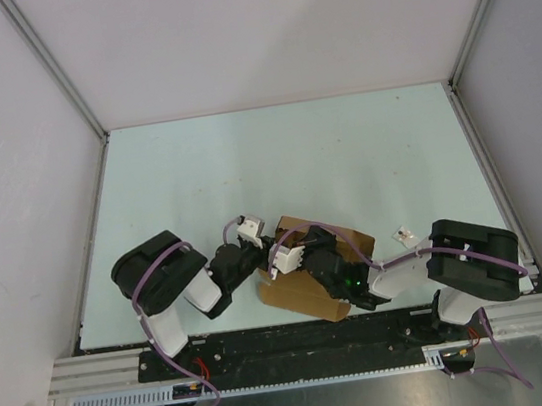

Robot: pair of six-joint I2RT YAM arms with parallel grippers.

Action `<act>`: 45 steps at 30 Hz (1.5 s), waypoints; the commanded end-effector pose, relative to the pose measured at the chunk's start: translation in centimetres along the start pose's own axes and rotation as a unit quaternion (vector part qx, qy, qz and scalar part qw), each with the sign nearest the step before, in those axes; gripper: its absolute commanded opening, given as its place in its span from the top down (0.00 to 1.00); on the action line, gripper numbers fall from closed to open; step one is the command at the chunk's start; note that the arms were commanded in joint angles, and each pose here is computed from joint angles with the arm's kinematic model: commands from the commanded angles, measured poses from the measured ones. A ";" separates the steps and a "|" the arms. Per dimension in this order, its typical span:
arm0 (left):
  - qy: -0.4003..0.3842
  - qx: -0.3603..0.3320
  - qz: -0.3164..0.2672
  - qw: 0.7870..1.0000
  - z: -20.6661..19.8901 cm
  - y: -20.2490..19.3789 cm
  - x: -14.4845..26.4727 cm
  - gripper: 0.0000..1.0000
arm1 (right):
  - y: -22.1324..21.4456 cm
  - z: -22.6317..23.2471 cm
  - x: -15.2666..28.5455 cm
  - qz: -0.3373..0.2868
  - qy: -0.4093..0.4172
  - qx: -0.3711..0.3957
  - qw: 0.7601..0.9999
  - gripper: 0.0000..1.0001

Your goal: Fold the paper box

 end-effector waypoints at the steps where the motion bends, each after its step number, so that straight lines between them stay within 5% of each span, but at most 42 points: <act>1: 0.023 0.004 -0.094 0.995 0.4 4.1 -1.1 0.52 | 0.6 1.7 0.1 -0.025 0.045 -0.036 0.998 1.00; 24: 0.082 -0.011 -0.145 0.986 0.5 7.3 -1.7 0.51 | 0.6 2.5 0.1 -0.025 0.062 -0.048 0.997 1.00; 35: 0.094 -0.030 -0.149 0.984 0.0 7.8 -2.3 0.59 | 0.7 2.7 0.2 -0.025 0.067 -0.055 0.996 1.00; 45: 0.105 -0.038 -0.148 0.983 -0.2 7.8 -2.4 0.64 | 1.4 2.6 0.5 -0.035 0.073 -0.070 0.994 0.81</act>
Point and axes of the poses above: each gripper's point midway between its finger pads, its own x axis back along the fingers, its own z axis along the line the jaws close on, y = z × x, the point moved 4 cm from there along x, back along the fingers, and after that the axes turned 15 degrees about -x, right-handed, at the moved point
